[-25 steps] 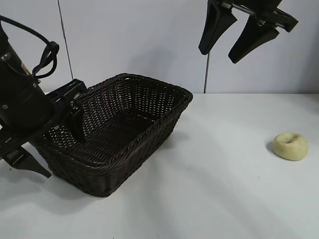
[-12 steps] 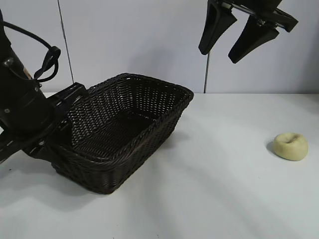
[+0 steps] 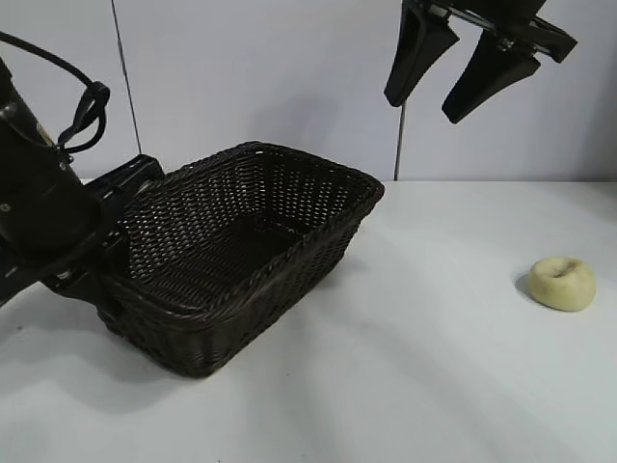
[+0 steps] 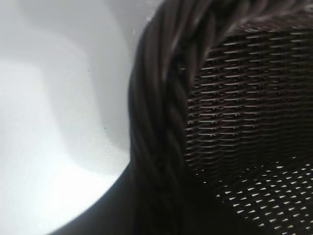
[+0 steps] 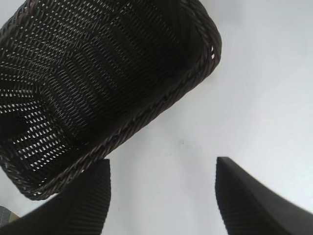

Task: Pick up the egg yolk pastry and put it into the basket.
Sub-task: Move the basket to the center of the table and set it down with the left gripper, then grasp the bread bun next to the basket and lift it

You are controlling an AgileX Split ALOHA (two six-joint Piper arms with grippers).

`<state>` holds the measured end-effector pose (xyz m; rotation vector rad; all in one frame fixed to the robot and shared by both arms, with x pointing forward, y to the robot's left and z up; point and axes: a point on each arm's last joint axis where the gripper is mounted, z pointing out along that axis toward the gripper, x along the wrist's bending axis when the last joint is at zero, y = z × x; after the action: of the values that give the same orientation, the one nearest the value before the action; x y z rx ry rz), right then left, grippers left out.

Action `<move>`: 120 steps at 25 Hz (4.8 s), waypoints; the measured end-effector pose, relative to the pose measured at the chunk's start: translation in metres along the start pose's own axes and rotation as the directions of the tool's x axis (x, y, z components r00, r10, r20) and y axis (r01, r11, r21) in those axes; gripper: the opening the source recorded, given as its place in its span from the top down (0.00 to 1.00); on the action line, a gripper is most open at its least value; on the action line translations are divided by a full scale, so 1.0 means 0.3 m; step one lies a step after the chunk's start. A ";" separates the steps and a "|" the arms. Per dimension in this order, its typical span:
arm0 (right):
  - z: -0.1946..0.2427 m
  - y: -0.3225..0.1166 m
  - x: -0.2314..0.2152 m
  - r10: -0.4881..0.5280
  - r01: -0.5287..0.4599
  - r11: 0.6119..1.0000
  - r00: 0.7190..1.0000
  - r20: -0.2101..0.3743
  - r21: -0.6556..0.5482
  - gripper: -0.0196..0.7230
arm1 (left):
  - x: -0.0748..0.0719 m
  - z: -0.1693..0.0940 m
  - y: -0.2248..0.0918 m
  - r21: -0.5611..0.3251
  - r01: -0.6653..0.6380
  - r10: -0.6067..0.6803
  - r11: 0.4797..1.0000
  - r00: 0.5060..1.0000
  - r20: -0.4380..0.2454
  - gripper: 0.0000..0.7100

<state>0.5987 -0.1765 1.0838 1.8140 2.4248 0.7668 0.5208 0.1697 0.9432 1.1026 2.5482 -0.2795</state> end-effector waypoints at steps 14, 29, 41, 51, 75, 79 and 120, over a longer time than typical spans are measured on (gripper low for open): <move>0.000 0.000 0.000 0.000 0.000 1.000 1.000 0.000 0.000 0.36 | -0.036 -0.081 0.094 0.061 -0.294 0.290 0.954 0.955 0.062 0.86; 0.000 0.000 0.000 0.000 0.000 1.000 1.000 0.000 0.000 0.36 | -0.201 -0.058 0.175 0.158 -0.633 0.626 0.758 0.774 0.100 0.86; 0.000 -0.001 0.000 0.000 0.000 1.000 1.000 -0.001 0.004 0.36 | -0.230 0.003 0.202 0.229 -0.750 0.744 0.620 0.655 0.131 0.86; 0.000 -0.001 0.000 0.000 0.000 1.000 1.000 -0.001 0.004 0.36 | -0.245 0.015 0.220 0.155 -0.759 0.750 0.632 0.650 0.122 0.86; 0.000 -0.001 0.000 0.000 0.000 1.000 1.000 0.000 0.003 0.36 | -0.221 0.132 0.234 0.219 -0.730 0.724 0.647 0.679 0.122 0.36; 0.000 -0.001 0.000 0.000 0.000 1.000 1.000 0.000 0.003 0.36 | -0.219 0.131 0.231 0.230 -0.728 0.723 0.645 0.680 0.125 0.23; 0.000 -0.002 0.000 0.001 -0.001 1.000 1.000 -0.001 0.006 0.36 | -0.263 -0.276 0.082 -0.009 -0.691 0.644 0.723 0.669 0.370 0.20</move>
<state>0.5982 -0.1765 1.0836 1.8172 2.4298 0.7610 0.5692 0.1598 1.0491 1.7748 1.6736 -0.4028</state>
